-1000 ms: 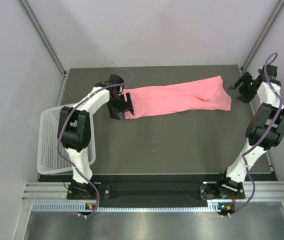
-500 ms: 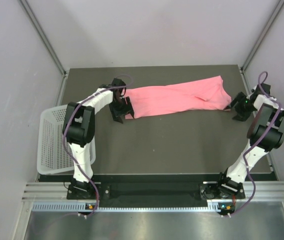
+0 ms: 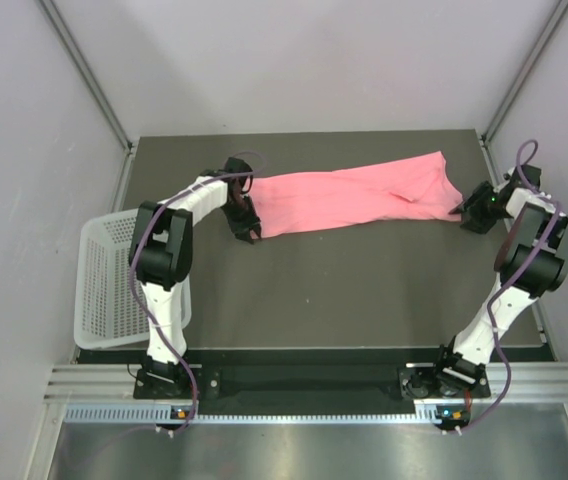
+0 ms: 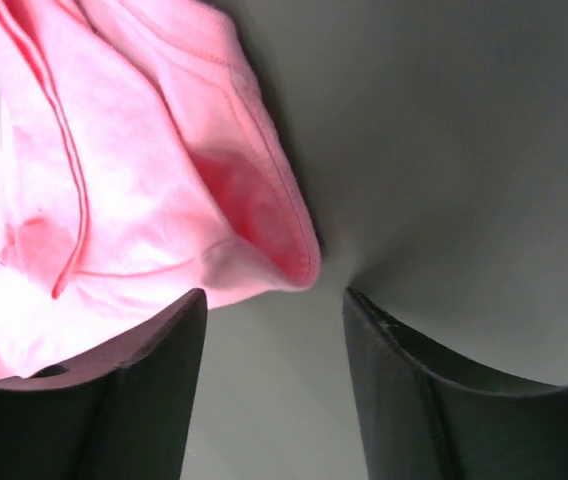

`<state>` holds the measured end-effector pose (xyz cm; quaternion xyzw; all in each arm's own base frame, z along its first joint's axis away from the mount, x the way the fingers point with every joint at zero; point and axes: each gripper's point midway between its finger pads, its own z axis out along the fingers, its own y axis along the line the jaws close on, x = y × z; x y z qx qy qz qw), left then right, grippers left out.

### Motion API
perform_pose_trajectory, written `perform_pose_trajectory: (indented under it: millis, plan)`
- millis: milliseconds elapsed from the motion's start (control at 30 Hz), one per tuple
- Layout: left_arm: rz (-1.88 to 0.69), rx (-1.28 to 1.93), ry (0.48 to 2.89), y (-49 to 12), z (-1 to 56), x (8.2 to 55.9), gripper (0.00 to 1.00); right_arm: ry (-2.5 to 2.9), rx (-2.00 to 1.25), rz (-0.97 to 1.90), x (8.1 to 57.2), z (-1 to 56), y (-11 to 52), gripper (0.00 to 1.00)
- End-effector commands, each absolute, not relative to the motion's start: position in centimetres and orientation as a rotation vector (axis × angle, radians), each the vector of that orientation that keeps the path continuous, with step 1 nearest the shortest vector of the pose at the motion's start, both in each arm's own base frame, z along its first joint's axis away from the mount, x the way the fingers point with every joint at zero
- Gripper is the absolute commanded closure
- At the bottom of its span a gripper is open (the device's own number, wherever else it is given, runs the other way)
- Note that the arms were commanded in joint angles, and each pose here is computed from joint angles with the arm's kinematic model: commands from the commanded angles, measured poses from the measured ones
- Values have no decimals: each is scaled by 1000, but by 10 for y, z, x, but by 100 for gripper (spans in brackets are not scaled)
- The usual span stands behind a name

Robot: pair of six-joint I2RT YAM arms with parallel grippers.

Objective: Fold and stack the t-shirts
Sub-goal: Fold the tshirt

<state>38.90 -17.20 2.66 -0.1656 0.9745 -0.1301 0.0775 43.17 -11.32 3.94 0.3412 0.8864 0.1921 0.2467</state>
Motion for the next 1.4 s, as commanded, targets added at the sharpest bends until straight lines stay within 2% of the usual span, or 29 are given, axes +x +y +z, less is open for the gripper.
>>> perform_pose_trajectory:
  millis: [0,33,133,200,267,1000,1033,1100,1133,1233,1367]
  plan:
    - [-366,-495,2898,-170,19,402,69,2386,951,519,445,38,-122,49]
    - [-357,-487,2900,-169,18,402,73,2387,956,522,444,38,-122,60]
    - [-319,-476,2908,-165,16,401,94,2396,957,515,442,39,-123,71]
    - [-284,-470,2918,-160,13,398,100,2403,953,497,440,38,-126,83]
    - [-260,-459,2932,-156,10,393,100,2413,950,480,438,38,-129,100]
    - [-89,-341,2966,-119,18,329,100,2534,1037,53,351,57,-153,100]
    - [-87,-326,2974,-118,16,326,92,2536,1046,48,349,58,-153,100]
    - [-138,-306,2972,-125,22,324,68,2540,1038,42,352,63,-155,94]
    - [-148,-295,2969,-127,24,322,52,2561,1038,33,349,64,-153,82]
    - [-181,-264,2928,-133,38,326,36,2539,998,-2,355,78,-156,68]
    - [-222,-251,2907,-138,51,326,33,2527,864,46,375,100,-134,59]
